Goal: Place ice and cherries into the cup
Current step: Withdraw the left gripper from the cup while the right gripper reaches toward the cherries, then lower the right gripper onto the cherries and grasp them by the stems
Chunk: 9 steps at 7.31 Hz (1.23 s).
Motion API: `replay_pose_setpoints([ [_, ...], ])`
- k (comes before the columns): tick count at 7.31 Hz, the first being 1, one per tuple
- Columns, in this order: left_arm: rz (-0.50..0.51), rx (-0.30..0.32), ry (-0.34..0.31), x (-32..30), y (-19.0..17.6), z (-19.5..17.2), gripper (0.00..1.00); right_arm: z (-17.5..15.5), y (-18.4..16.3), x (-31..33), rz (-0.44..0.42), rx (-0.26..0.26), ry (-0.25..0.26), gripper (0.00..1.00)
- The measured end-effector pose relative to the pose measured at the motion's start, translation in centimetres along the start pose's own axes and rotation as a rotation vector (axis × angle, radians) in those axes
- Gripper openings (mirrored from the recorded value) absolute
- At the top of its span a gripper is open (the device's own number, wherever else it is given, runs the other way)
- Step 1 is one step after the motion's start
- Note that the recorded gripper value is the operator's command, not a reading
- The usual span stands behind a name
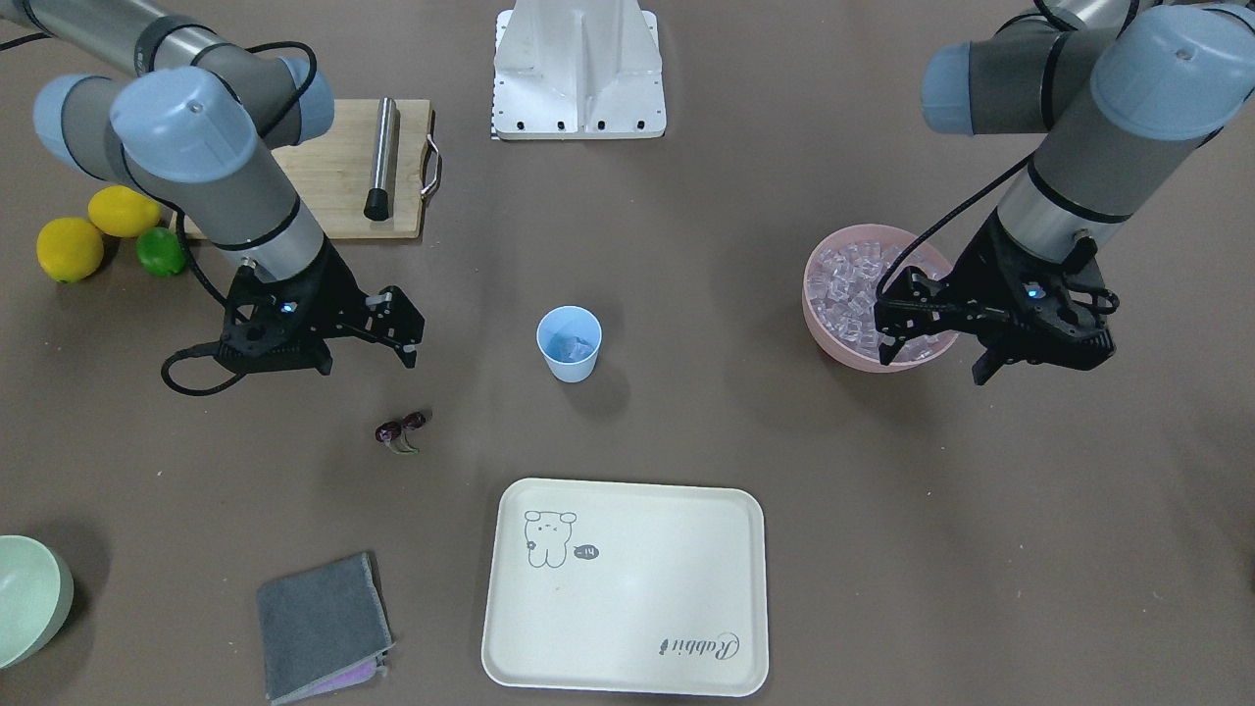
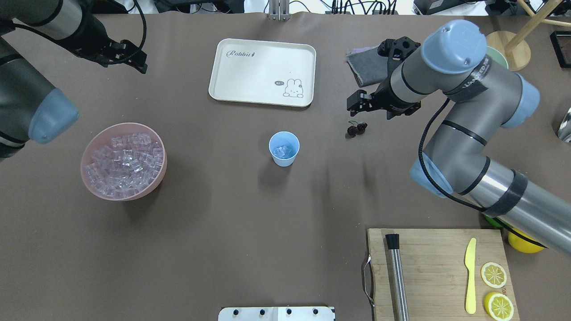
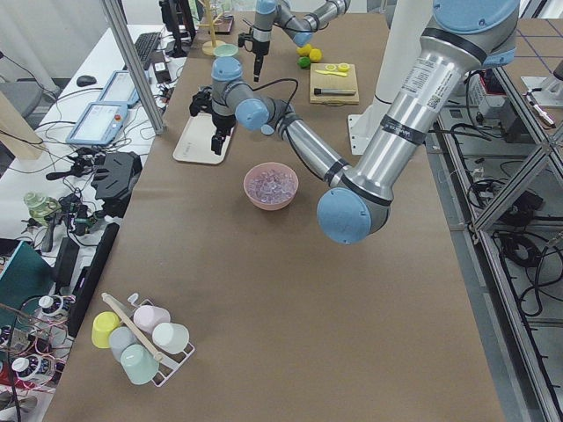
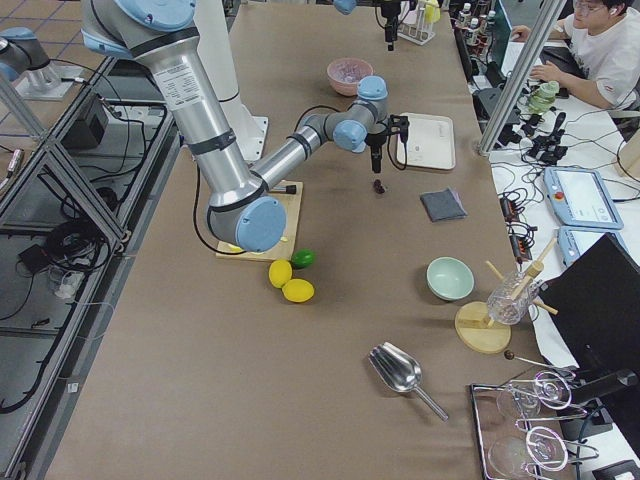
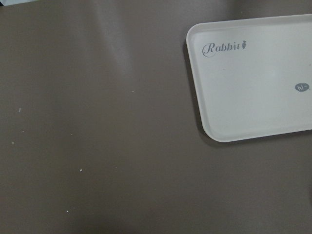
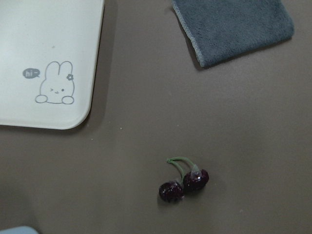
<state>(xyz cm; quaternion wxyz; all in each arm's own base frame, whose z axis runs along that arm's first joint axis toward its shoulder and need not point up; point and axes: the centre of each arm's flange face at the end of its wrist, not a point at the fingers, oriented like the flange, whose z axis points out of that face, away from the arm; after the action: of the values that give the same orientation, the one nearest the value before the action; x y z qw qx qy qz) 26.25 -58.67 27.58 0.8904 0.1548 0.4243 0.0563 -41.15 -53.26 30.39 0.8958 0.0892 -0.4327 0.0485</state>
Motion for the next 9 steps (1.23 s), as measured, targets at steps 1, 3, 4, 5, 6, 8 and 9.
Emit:
replay_pose_setpoints([
  [1,0.002,0.003,0.003,0.2,-0.1,-0.1,0.97,2.8,-0.2,-1.0,-0.013,0.015,0.024,0.94],
  [3,0.001,0.01,0.01,1.0,-0.5,-0.4,0.97,5.5,-0.3,-2.3,-0.028,0.016,0.046,0.93],
  [4,0.0,0.01,0.011,1.1,-0.5,-0.4,0.97,6.1,-0.3,-2.3,-0.039,0.013,0.054,0.92],
  [5,0.0,0.009,0.01,1.1,-0.4,-0.3,0.97,6.6,-0.1,-2.3,-0.063,0.007,0.063,0.93],
  [6,0.0,0.007,0.009,1.0,-0.4,-0.2,0.97,7.4,0.3,-2.2,-0.086,-0.001,0.073,0.93],
  [8,-0.001,0.006,0.007,0.8,-0.3,-0.1,0.97,8.3,1.0,-2.3,-0.107,-0.011,0.081,0.68],
  [9,-0.001,0.005,0.006,0.8,-0.2,0.0,0.97,8.5,1.2,-2.3,-0.113,-0.014,0.082,0.6],
])
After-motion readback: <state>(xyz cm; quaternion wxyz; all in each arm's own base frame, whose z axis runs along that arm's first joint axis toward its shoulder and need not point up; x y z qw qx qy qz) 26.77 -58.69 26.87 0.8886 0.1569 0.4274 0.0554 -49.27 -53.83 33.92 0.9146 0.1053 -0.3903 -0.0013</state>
